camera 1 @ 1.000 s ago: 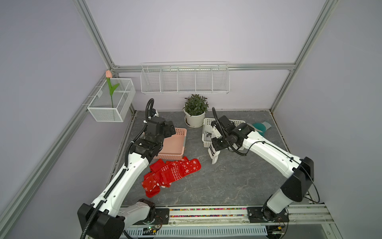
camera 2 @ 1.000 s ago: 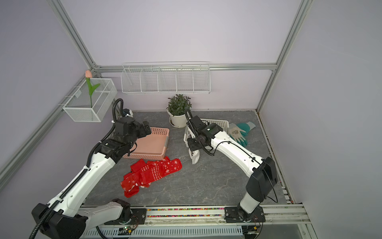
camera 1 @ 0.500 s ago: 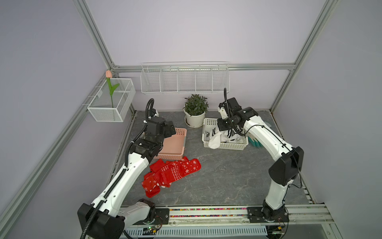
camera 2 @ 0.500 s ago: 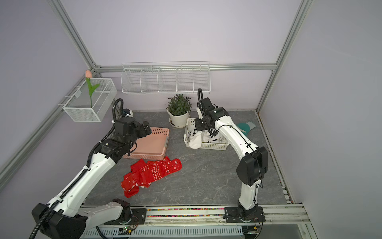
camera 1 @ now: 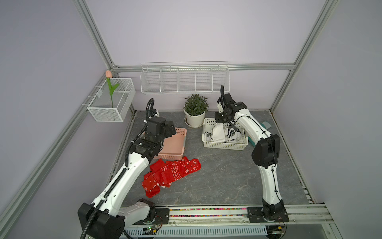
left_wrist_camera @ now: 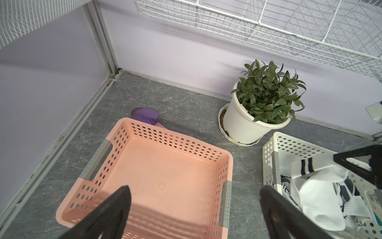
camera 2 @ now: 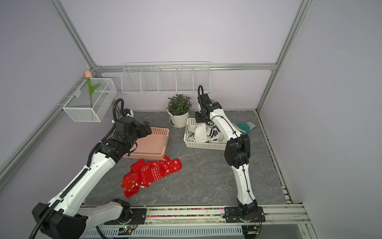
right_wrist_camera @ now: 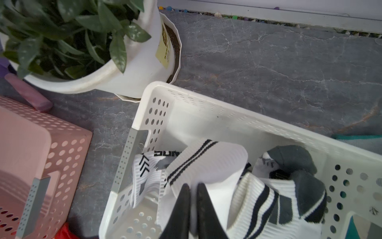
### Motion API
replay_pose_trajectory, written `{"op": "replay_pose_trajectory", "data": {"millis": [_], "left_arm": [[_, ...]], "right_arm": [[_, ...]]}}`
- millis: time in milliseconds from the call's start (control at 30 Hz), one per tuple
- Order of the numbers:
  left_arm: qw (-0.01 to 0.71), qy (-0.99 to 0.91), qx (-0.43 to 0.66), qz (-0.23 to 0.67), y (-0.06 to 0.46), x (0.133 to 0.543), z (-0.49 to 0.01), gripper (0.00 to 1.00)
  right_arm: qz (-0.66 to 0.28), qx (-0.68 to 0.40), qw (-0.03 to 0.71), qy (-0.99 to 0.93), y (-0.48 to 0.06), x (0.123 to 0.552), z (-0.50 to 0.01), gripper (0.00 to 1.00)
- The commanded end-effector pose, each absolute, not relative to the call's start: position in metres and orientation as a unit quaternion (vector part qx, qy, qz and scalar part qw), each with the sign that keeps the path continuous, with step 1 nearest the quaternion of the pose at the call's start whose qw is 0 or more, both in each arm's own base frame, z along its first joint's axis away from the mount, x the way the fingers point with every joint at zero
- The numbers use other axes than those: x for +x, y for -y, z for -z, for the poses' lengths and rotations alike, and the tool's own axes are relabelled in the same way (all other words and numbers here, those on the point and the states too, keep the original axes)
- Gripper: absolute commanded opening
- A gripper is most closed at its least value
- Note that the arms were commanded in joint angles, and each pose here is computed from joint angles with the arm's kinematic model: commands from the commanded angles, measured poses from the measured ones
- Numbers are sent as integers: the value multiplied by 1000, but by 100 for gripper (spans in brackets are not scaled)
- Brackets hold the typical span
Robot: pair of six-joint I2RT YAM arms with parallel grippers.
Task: Sort the socks into the basket by color
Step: Place the sock in the bin.
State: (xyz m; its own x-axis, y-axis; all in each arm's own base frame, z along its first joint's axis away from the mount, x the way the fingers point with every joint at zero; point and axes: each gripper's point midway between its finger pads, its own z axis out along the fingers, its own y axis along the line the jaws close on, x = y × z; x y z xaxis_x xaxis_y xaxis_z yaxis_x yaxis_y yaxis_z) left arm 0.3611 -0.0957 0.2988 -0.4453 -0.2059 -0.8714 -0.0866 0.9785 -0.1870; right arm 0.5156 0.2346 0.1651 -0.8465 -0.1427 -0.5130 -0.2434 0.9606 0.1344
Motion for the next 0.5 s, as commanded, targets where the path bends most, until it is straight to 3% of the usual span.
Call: {"op": "replay_pose_trajectory", "data": {"millis": [0, 267, 467], "left_arm": [[512, -853, -83, 53, 97, 362, -291, 99], [496, -862, -89, 55, 102, 363, -285, 99], [471, -875, -85, 73, 112, 350, -291, 100]], "right_arm": [[-95, -105, 234, -962, -235, 515, -154, 15], [-83, -105, 210, -968, -234, 516, -125, 38], [-84, -103, 232, -964, -230, 512, -147, 43]]}}
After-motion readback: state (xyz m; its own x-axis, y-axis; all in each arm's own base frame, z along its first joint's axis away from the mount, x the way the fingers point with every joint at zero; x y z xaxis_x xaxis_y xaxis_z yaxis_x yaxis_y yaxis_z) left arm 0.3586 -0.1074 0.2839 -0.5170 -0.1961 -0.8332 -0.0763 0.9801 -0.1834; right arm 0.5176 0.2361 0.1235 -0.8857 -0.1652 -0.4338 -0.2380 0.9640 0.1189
